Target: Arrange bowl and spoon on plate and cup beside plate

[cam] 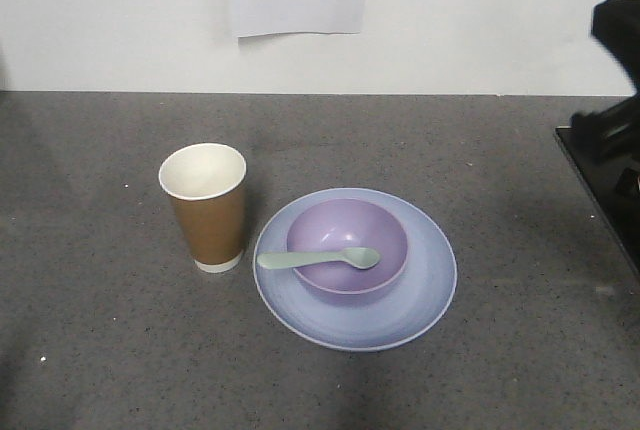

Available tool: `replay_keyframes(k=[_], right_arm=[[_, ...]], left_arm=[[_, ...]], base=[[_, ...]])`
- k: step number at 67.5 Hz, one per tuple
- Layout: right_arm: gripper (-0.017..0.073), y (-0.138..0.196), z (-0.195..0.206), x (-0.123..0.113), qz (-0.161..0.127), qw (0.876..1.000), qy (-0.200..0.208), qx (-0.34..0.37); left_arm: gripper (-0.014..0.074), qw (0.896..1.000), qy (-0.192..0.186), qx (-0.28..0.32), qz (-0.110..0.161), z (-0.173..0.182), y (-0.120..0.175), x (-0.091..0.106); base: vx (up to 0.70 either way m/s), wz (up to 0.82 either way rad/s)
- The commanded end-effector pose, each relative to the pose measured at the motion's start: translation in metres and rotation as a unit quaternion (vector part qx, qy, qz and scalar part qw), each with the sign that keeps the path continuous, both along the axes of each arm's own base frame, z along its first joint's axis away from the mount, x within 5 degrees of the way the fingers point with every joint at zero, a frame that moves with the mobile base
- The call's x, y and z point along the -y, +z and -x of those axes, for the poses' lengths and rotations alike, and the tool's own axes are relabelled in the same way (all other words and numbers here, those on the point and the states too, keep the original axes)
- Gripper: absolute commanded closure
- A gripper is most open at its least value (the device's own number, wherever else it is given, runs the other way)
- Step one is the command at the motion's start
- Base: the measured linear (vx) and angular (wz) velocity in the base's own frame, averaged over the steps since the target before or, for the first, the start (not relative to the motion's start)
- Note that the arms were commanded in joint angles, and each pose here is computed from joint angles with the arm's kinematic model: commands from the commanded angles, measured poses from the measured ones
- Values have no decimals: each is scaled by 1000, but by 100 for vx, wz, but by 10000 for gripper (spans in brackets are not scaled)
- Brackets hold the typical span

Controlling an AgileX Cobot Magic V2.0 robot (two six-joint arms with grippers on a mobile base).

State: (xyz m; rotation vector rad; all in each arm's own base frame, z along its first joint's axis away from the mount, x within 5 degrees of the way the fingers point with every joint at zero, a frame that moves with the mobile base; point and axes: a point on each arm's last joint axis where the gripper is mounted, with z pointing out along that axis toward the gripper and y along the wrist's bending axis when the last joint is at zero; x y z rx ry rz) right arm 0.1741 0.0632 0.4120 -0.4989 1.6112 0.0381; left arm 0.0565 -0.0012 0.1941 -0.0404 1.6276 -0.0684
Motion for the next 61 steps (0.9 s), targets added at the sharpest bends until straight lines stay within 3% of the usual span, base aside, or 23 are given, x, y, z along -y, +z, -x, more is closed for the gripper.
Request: replay_keyframes(k=[1, 8, 20, 28, 34, 43, 55, 61], right_arm=[[565, -3, 7, -1, -48, 994, 19, 97], [565, -43, 18, 6, -106, 988, 10, 110], [565, -110, 47, 20, -126, 990, -4, 68], [565, -142, 65, 38, -163, 984, -57, 46], [565, -160, 75, 47, -166, 981, -87, 40], [565, -183, 92, 50, -136, 986, -90, 30], [565, -198, 107, 53, -161, 981, -96, 42], [565, -203, 111, 58, -171, 976, -124, 52]], left_arm=[[600, 999, -3, 49, 4, 2, 13, 0], [600, 999, -3, 49, 4, 2, 13, 0], [600, 999, -3, 49, 4, 2, 13, 0], [600, 999, -3, 49, 4, 2, 13, 0], [600, 999, -3, 49, 4, 2, 13, 0], [600, 999, -3, 49, 4, 2, 13, 0], [600, 999, -3, 49, 4, 2, 13, 0], [600, 999, -3, 49, 4, 2, 13, 0]], base=[[0, 0], [0, 0], [0, 0], [0, 0], [0, 0], [0, 0], [0, 0], [0, 0]])
